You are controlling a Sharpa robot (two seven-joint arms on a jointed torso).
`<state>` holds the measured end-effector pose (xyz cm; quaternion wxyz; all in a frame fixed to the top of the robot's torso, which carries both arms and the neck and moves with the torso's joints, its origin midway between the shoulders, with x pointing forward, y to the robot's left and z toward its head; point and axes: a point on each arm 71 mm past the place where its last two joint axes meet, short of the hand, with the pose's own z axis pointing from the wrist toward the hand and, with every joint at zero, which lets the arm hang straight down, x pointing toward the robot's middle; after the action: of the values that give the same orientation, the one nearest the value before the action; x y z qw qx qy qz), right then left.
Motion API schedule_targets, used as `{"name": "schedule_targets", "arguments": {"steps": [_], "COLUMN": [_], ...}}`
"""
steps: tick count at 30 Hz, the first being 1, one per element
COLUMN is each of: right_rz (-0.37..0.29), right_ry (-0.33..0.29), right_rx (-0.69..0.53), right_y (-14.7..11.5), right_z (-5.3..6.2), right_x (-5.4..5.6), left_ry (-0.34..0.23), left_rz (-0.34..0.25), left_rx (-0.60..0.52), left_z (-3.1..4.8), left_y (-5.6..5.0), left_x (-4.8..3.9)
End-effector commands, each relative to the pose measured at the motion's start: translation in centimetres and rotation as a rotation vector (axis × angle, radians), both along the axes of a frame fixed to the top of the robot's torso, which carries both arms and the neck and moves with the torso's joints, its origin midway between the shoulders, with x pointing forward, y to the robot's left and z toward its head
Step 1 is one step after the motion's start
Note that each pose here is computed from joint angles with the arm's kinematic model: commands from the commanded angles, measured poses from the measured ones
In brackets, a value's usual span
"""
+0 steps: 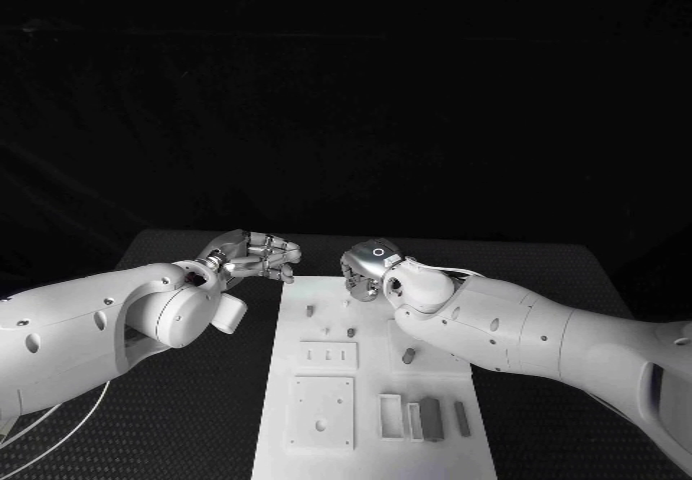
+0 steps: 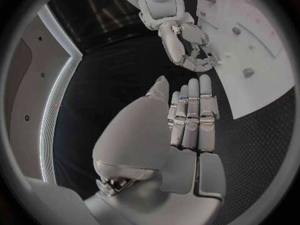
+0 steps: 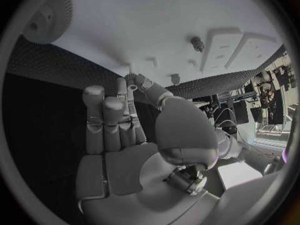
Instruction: Assemble the parts on the task board
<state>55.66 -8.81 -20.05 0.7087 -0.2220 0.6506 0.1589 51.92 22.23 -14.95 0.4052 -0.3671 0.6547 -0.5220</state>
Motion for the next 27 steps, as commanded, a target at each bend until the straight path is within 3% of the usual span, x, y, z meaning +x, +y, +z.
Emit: {"name": "schedule_targets", "arguments": {"steps": [1,27], "right_rz": [0.007,-0.011], "right_ry": [-0.004,0.037], "right_rx": [-0.017,-0.001], "right_y": [0.14,0.24], "right_z": [-0.23,-0.87], "right_x": [-0.03,0.33], "left_ry": [-0.007,-0.008], "left_rz": [-0.021,-0.022], "left_rx": [-0.004,-0.002], "left_z": [0.33,0.5], "left_y": [-0.28,-0.42], "left_x": [-0.01,0.07]}}
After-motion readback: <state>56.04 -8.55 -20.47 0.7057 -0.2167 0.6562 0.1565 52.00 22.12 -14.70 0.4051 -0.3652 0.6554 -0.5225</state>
